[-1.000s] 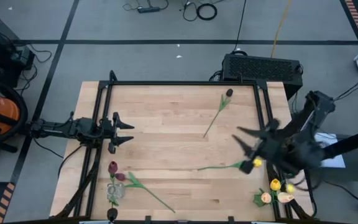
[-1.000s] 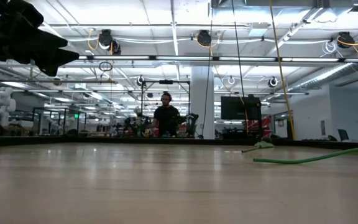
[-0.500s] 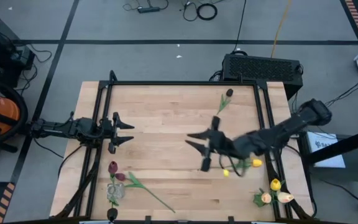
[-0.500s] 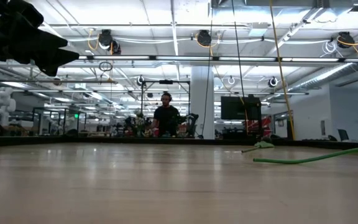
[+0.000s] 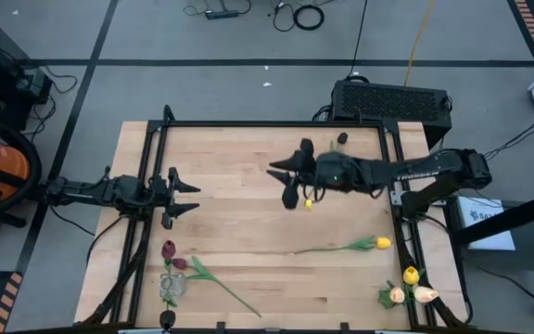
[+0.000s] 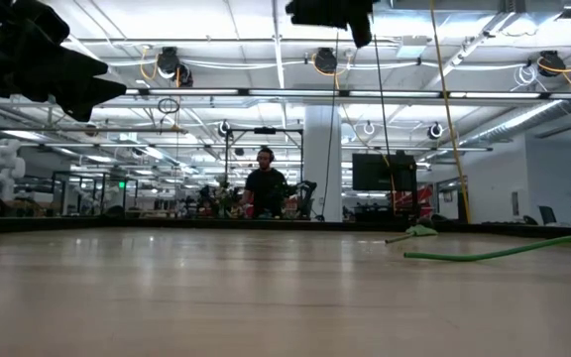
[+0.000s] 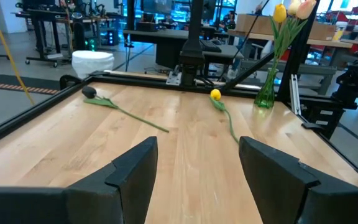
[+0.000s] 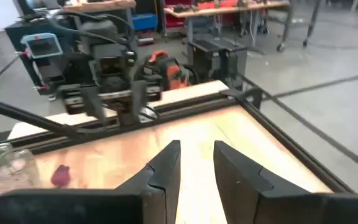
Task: Sort flowers into vase by color
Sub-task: Put the black tulip into the transparent vase
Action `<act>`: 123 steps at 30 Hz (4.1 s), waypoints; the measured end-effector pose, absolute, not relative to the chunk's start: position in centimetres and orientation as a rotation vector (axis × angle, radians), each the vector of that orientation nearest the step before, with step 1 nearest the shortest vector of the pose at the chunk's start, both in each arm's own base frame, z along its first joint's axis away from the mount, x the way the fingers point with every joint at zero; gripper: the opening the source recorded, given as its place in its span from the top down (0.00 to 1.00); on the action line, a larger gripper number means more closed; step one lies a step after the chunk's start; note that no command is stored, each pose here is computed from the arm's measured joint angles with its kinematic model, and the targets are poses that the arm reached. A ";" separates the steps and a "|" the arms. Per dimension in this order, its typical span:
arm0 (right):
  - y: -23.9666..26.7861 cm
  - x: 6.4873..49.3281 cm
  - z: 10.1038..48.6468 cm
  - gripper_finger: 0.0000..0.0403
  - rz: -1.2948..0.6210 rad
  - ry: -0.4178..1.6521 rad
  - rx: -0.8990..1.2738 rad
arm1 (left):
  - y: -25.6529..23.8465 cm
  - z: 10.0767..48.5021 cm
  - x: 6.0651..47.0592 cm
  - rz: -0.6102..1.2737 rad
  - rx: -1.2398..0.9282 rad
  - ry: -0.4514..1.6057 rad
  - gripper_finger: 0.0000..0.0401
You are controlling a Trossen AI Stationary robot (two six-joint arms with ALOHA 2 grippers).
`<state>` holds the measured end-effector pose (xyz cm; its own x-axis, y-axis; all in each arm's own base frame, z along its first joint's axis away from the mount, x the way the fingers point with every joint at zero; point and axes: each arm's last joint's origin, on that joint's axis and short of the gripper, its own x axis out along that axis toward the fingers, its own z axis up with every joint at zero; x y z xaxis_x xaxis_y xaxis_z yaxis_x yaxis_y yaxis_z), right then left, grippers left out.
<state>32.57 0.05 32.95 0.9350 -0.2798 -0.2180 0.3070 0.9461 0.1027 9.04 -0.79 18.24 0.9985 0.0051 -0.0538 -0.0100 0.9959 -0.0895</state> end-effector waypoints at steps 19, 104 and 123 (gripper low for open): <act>-3.5 28.9 30.0 0.87 -0.694 0.717 0.822 | -0.8 18.2 9.0 0.006 -0.090 0.053 0.42; 1.9 29.5 32.2 1.00 -0.698 0.315 0.856 | -0.8 20.6 8.9 -0.008 -0.307 -0.123 0.42; 11.3 29.1 37.5 1.00 -0.441 -0.078 0.376 | -2.6 32.4 18.1 -0.105 -0.270 0.071 0.42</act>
<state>29.10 11.30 37.47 0.9025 -0.4307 -0.0073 0.4023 0.8367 0.3716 18.08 -2.59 32.40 0.9920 -0.1133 -0.0553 0.0944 0.9583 -0.2699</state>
